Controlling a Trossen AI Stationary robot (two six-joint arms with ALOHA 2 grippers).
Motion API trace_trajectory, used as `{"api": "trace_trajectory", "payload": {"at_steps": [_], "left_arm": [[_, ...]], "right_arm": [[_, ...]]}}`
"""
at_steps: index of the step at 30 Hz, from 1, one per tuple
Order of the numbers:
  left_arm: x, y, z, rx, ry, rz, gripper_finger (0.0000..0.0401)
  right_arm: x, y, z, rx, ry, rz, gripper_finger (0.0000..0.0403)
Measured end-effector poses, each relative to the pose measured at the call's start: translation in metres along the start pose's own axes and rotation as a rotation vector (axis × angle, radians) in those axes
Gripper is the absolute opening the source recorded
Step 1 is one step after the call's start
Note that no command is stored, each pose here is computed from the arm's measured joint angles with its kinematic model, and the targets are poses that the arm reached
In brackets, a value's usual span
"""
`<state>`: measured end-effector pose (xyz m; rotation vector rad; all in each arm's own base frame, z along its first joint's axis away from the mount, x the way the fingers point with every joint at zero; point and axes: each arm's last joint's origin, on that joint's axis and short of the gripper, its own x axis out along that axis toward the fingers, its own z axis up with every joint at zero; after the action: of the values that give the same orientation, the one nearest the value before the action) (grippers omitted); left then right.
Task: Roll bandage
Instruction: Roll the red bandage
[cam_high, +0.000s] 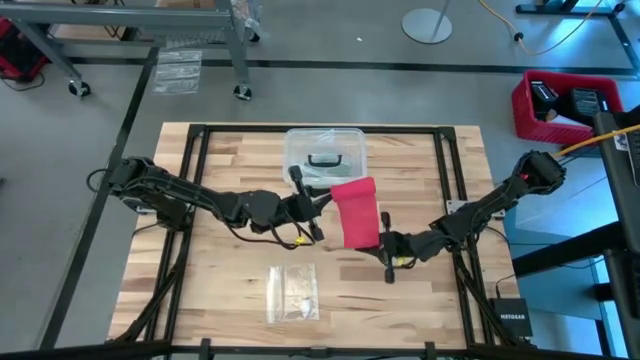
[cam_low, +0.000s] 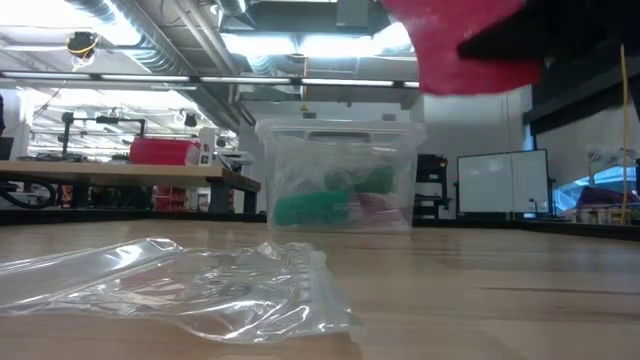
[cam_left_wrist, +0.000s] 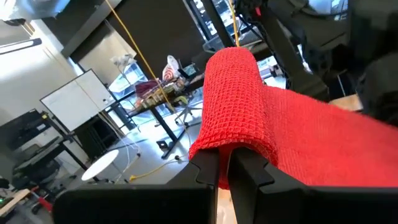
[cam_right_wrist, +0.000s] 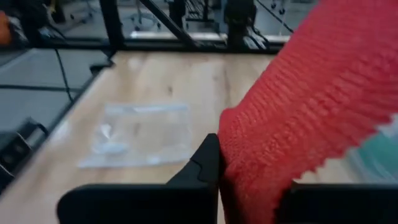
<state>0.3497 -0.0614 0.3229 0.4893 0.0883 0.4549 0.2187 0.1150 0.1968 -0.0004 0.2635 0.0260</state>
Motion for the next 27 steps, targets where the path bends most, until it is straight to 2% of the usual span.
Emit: {"api": "trace_trajectory", "payload": {"at_steps": [5, 14, 23, 27], "left_arm": [[0.005, 0.000, -0.014, 0.035, 0.042, 0.009, 0.0010], [0.008, 0.000, -0.040, 0.053, 0.115, 0.033, 0.0011], [0.005, -0.017, -0.057, 0.063, 0.136, -0.030, 0.0010], [0.001, -0.031, -0.062, 0.056, 0.147, -0.066, 0.0010]], "right_arm": [[0.000, 0.016, 0.027, -0.034, -0.050, 0.092, 0.0003], [-0.011, 0.047, 0.085, -0.132, -0.074, 0.155, 0.0003], [-0.023, 0.054, 0.140, -0.260, -0.117, 0.132, 0.0003], [-0.025, 0.048, 0.158, -0.307, -0.118, 0.071, 0.0003]]}}
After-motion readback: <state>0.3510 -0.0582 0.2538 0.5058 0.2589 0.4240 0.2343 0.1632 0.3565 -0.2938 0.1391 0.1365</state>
